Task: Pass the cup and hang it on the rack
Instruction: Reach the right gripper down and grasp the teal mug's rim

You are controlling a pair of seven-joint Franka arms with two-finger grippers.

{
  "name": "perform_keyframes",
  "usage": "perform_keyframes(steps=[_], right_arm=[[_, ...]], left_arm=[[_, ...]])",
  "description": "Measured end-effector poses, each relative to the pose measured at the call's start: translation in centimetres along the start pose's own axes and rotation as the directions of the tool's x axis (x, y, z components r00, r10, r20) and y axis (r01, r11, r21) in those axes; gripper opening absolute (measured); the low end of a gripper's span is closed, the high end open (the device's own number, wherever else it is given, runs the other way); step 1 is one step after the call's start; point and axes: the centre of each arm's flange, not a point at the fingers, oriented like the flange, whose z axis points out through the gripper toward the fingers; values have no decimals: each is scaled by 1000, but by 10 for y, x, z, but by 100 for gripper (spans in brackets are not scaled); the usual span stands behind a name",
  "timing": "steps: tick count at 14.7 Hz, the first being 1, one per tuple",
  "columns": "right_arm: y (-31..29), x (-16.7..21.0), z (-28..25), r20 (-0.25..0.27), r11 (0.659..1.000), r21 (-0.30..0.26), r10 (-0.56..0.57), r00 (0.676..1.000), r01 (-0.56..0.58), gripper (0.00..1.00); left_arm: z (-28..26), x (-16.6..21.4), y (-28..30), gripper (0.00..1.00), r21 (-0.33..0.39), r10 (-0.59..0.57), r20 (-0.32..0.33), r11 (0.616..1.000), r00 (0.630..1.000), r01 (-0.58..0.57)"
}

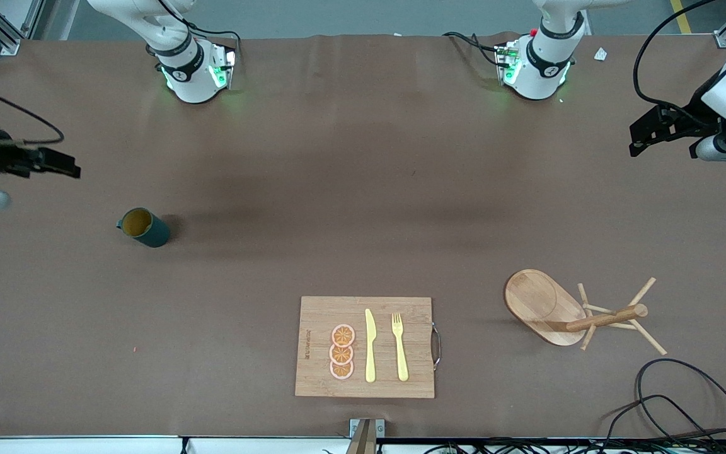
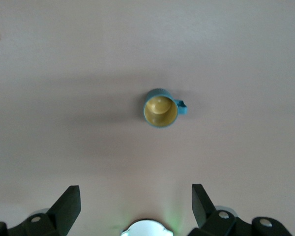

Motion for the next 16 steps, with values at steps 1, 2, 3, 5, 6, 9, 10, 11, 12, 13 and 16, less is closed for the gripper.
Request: perform_keyframes(steps=[1, 2, 3, 5, 6, 9, 10, 11, 12, 13, 16], right_arm=[[4, 11, 17, 1, 999, 0, -48, 999, 48, 100], [11, 21, 40, -2, 996, 1, -92, 996, 92, 100], [18, 28, 67, 0, 991, 3, -136, 991, 136, 100], [27, 34, 125, -10, 966, 1, -258, 966, 258, 100], [30, 35, 152, -19, 947, -4, -322, 946, 322, 100], [47, 28, 210, -23, 891, -5, -454, 891, 454, 100], [54, 28, 223, -21, 878, -2, -478, 878, 478, 100], [61, 30, 234, -25, 865, -6, -502, 864, 502, 100], [66, 34, 244, -29, 852, -11, -524, 851, 524, 100], [72, 38, 255, -31, 843, -13, -537, 843, 537, 100], [82, 44, 283, -20, 837, -5, -547, 837, 547, 98]], left_arm=[[0, 0, 0, 100, 0, 0, 0, 1000, 1000, 0], [0, 0, 0, 100, 0, 0, 0, 1000, 1000, 0], [0, 0, 0, 100, 0, 0, 0, 1000, 1000, 0], [1, 0, 0, 100, 0, 0, 1, 1000, 1000, 0], [1, 0, 0, 100, 0, 0, 1, 1000, 1000, 0], [1, 0, 0, 100, 0, 0, 2, 1000, 1000, 0], [1, 0, 0, 100, 0, 0, 2, 1000, 1000, 0], [1, 1, 0, 100, 0, 0, 2, 1000, 1000, 0], [1, 1, 0, 100, 0, 0, 2, 1000, 1000, 0], [1, 1, 0, 100, 0, 0, 2, 1000, 1000, 0], [2, 1, 0, 100, 0, 1, 3, 1000, 1000, -1]])
